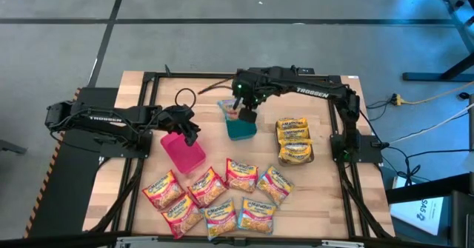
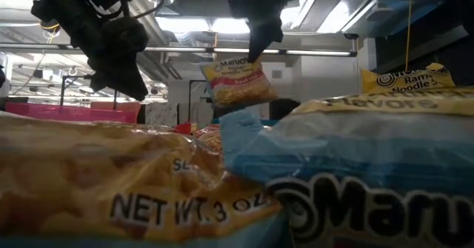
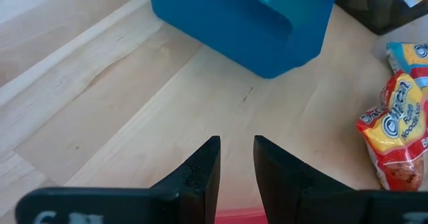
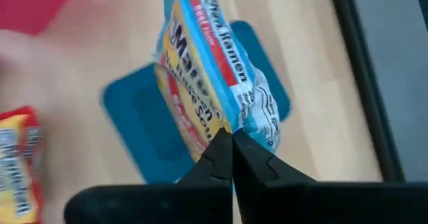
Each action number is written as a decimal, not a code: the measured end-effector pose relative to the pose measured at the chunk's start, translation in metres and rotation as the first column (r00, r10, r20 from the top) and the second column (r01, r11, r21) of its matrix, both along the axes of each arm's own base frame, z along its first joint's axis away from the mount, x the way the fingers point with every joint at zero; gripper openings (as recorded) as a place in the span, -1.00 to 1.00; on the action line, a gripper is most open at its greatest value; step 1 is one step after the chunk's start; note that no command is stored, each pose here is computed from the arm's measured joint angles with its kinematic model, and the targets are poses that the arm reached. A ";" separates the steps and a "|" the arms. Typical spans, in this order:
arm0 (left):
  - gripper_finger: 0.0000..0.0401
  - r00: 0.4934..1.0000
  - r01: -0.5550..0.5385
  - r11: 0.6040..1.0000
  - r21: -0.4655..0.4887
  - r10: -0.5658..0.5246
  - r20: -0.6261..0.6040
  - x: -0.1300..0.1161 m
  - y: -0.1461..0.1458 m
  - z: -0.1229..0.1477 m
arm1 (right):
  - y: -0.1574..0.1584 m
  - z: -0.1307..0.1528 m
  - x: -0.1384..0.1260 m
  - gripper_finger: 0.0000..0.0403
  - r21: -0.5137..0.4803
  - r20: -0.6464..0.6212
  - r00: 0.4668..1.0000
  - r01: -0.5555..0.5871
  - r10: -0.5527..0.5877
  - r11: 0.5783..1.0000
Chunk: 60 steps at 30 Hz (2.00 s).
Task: Sort Maruchan noodles
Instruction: Put the blue noodle pack into the blue bin
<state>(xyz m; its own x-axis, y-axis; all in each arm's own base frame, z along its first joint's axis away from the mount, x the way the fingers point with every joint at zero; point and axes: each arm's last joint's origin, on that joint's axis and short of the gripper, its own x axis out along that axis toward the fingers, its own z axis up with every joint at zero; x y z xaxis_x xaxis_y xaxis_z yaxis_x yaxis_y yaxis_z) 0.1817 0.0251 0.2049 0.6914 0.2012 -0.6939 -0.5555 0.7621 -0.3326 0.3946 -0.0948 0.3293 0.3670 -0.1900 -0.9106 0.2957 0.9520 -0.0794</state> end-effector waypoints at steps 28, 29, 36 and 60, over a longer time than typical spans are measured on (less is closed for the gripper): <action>-0.58 0.999 -0.007 1.000 -0.004 0.006 -0.032 -0.002 0.000 -0.002 | -0.067 -0.059 0.032 -1.00 0.052 0.054 0.998 -0.027 0.024 0.998; -0.58 0.999 -0.007 1.000 -0.005 0.007 -0.032 -0.002 0.000 -0.002 | -0.068 -0.063 0.032 -1.00 0.062 0.045 0.999 -0.025 0.023 0.998; -0.58 0.999 -0.011 1.000 -0.008 0.011 -0.030 -0.002 0.000 -0.002 | -0.072 -0.079 0.037 -1.00 0.103 0.023 0.999 -0.029 0.027 0.994; -0.58 0.999 -0.038 0.999 -0.009 0.038 -0.034 -0.003 0.000 -0.003 | -0.070 -0.049 0.033 -0.43 0.119 0.012 0.999 0.034 -0.035 0.992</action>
